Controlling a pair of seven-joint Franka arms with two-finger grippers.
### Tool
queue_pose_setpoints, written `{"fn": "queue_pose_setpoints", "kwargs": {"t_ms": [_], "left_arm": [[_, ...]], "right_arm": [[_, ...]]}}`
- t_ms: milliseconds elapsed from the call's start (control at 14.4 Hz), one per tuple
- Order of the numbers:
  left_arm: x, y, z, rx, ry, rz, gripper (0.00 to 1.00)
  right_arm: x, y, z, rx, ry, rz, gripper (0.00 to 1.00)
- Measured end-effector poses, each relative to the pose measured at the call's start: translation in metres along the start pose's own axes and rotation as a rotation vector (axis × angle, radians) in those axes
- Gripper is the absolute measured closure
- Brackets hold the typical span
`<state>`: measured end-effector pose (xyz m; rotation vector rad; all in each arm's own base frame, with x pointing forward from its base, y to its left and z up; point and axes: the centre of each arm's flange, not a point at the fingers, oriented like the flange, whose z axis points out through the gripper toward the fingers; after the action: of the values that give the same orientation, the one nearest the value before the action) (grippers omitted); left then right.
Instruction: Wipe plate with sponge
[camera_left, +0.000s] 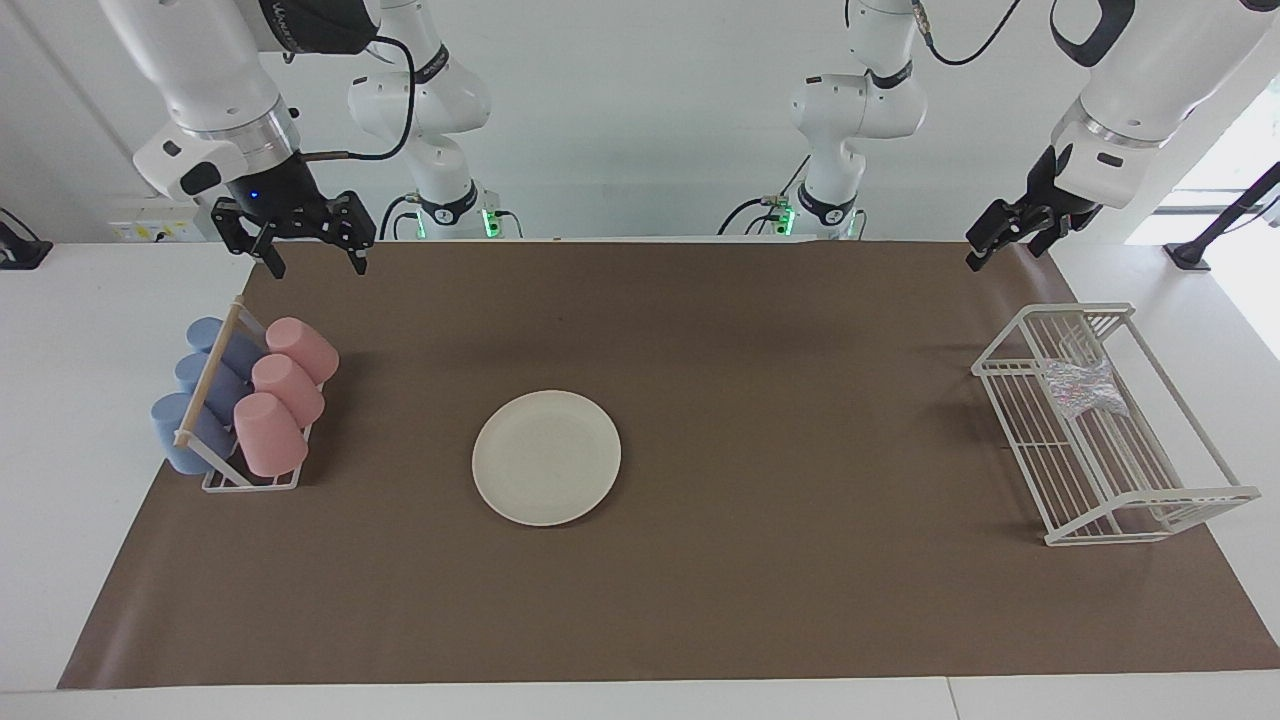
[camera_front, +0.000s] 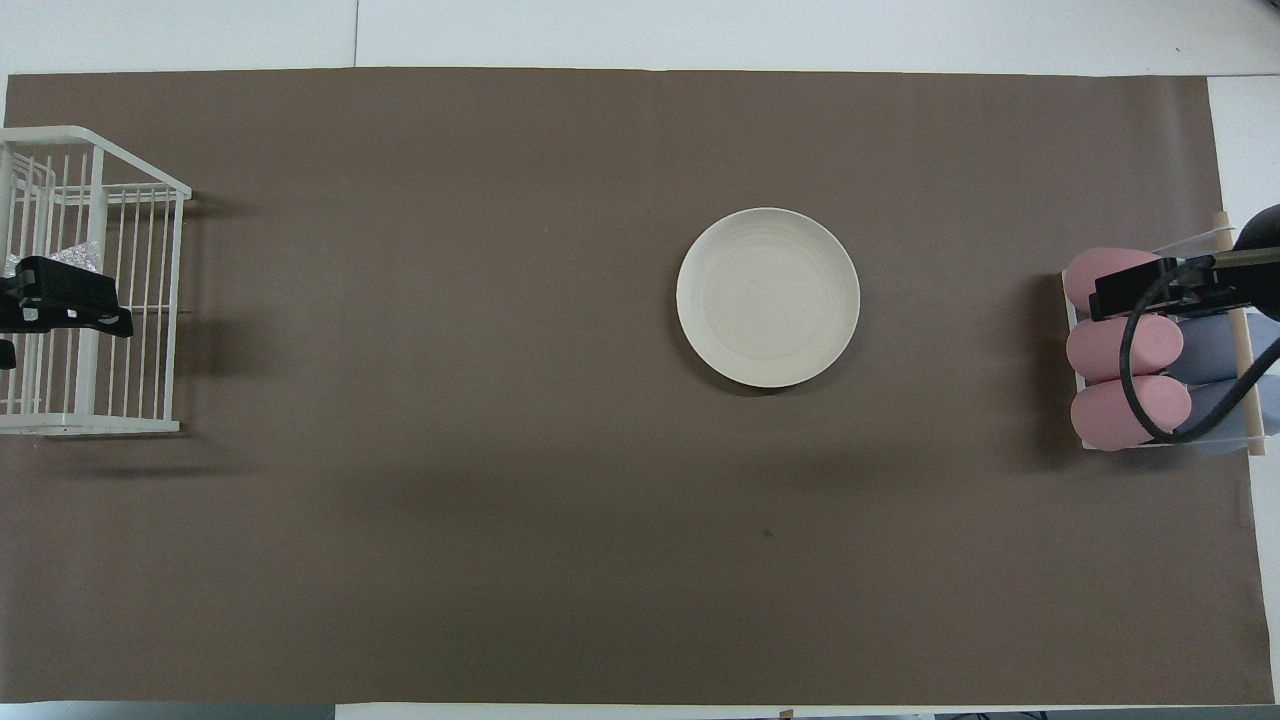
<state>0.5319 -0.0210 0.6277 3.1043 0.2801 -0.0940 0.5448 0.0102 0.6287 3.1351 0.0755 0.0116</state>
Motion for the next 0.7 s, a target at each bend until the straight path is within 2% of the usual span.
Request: {"fn": "queue_pose_setpoints", "kwargs": {"t_ms": [696], "left_arm": [[0.0019, -0.0056, -0.0007, -0.002, 0.006, -0.019, 0.0]], "right_arm": [[0.0, -0.0001, 0.0, 0.0, 0.0, 0.007, 0.0]]}}
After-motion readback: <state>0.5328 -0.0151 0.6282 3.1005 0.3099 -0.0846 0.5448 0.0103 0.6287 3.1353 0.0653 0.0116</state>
